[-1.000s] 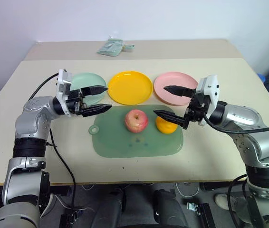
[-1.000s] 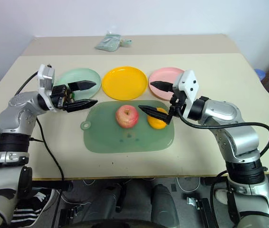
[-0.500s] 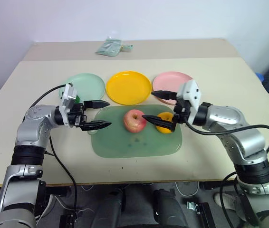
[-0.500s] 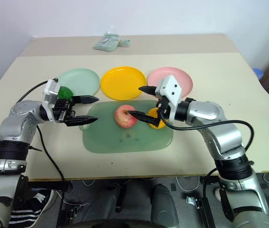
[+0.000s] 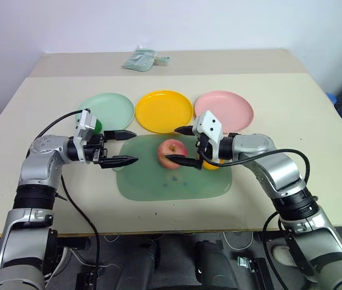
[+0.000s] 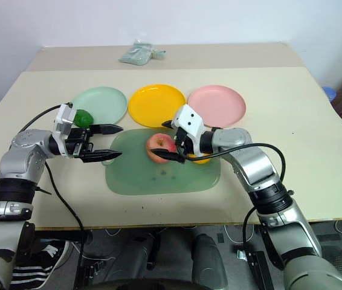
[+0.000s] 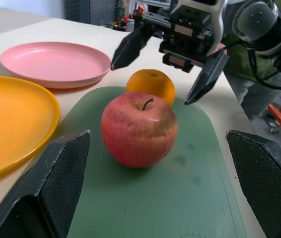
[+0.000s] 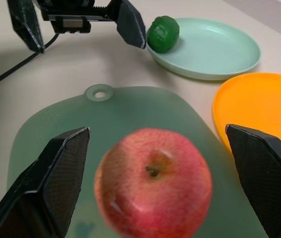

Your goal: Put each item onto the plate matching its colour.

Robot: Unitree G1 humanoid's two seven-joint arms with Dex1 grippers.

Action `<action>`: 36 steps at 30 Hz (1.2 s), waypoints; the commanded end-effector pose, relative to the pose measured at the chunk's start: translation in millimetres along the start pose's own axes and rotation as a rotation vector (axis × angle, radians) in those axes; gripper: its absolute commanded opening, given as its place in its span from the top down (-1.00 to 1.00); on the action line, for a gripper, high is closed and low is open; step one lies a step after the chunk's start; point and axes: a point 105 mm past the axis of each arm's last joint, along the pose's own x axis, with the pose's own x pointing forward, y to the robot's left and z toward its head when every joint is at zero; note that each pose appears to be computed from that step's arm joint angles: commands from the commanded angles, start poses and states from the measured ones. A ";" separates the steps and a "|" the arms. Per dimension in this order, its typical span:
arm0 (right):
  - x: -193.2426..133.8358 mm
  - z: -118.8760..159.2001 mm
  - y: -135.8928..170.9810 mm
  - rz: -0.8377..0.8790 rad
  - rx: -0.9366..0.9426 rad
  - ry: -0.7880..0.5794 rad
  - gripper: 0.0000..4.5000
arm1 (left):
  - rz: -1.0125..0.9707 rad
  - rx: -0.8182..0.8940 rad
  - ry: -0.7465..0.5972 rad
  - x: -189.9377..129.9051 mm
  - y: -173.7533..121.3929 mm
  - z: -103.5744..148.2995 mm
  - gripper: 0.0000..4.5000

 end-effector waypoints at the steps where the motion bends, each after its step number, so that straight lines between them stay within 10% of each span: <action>1: 8.3 1.7 1.6 0.013 -0.033 0.026 -1.00 | 0.001 0.047 -0.014 -2.7 -2.0 11.1 -0.99; 19: 17.3 -31.3 -3.3 0.012 -0.016 0.153 -0.88 | -0.007 0.041 -0.024 4.0 -13.0 10.9 -1.00; 24: 17.0 -21.6 -1.8 0.025 -0.010 0.115 -0.30 | -0.007 0.045 -0.031 9.1 -15.6 16.0 -1.00; 36: -11.5 29.2 -51.5 -0.150 0.089 -0.098 -0.30 | 0.025 0.058 -0.061 11.8 -8.0 26.0 -1.00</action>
